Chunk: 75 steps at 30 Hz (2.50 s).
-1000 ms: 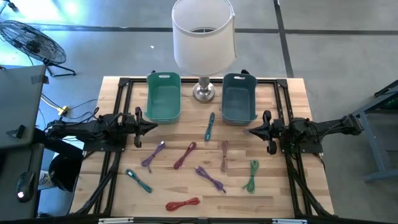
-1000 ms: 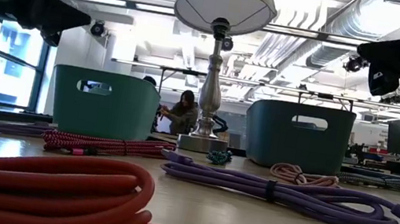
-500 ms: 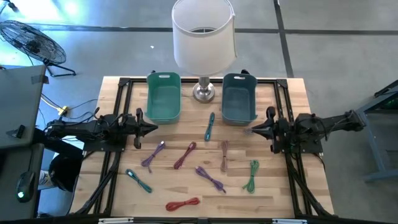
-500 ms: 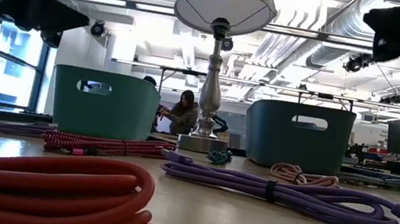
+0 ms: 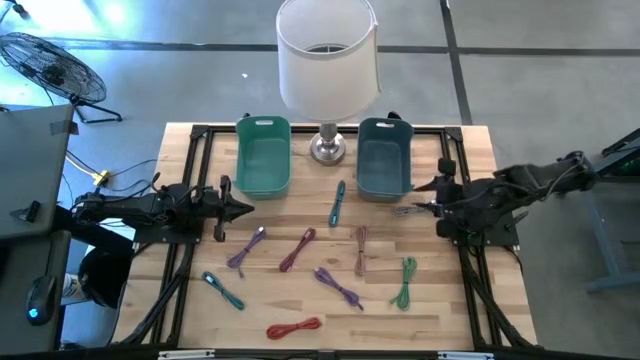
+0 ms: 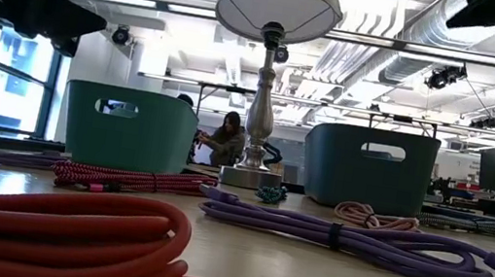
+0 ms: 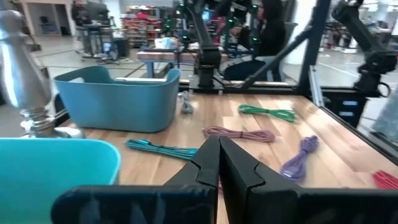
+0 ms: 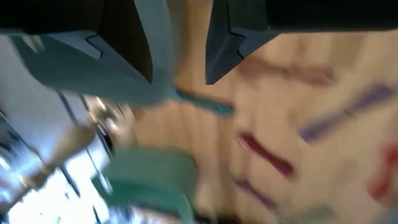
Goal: Pick & Place USB Port
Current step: Adjust the blue bin
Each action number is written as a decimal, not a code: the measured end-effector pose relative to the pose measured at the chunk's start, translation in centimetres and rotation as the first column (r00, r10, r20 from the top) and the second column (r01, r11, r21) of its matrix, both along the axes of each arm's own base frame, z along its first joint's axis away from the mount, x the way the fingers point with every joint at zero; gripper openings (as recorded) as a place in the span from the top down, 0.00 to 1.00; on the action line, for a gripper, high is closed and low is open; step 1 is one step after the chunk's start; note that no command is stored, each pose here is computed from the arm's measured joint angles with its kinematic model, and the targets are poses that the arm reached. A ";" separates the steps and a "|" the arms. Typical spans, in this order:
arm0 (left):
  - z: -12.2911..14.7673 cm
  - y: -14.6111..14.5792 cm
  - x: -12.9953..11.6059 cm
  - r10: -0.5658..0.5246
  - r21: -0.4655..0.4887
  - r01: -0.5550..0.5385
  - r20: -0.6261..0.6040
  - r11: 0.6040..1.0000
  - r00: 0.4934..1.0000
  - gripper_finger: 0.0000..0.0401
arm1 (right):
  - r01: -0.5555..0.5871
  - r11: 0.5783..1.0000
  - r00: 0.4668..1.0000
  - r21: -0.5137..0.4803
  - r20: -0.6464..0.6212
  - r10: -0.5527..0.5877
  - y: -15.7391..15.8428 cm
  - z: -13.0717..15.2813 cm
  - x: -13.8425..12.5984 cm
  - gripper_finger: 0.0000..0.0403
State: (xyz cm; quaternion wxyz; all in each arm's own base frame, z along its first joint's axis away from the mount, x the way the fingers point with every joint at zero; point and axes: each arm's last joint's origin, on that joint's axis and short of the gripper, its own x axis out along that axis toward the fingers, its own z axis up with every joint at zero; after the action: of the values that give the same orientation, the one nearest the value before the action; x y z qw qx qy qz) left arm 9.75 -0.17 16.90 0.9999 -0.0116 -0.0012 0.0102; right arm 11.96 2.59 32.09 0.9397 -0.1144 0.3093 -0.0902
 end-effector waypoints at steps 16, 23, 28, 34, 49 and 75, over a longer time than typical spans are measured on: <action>0.0 0.0 0.0 0.014 0.105 -0.014 -0.002 0.994 1.000 0.99 | 0.378 0.922 0.763 -0.079 -0.539 -0.359 -0.1 1.1 2.5 0.44; 0.0 0.1 0.0 0.037 0.131 -0.037 -0.001 0.991 0.999 0.99 | 0.384 0.922 0.699 -0.044 -0.639 -0.321 -0.4 -0.6 2.5 0.33; 0.0 0.1 0.0 0.039 0.131 -0.039 -0.001 0.991 0.999 0.99 | 0.405 0.911 0.622 -0.075 -0.708 -0.335 -1.2 -2.8 2.1 0.33; 0.0 0.1 0.0 0.040 0.131 -0.039 -0.001 0.991 0.999 0.99 | 0.342 0.932 0.552 -0.120 -0.777 -0.303 -2.1 -6.0 2.0 0.32; 0.0 0.1 0.0 0.047 0.182 -0.046 -0.002 0.982 0.999 0.99 | 0.342 0.939 0.552 0.018 -0.813 -0.185 -3.3 -9.4 2.4 0.33; 0.0 0.1 0.0 0.041 0.185 -0.040 -0.002 0.982 0.999 0.99 | 0.433 0.871 0.616 0.232 -0.781 -0.098 -5.1 -10.7 4.9 0.33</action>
State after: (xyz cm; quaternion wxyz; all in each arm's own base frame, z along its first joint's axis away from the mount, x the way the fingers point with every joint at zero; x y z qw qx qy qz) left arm 9.74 -0.05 16.93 0.9962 0.0816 0.0006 0.0304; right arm 16.91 -2.53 21.39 0.7053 0.1012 0.6927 -0.1113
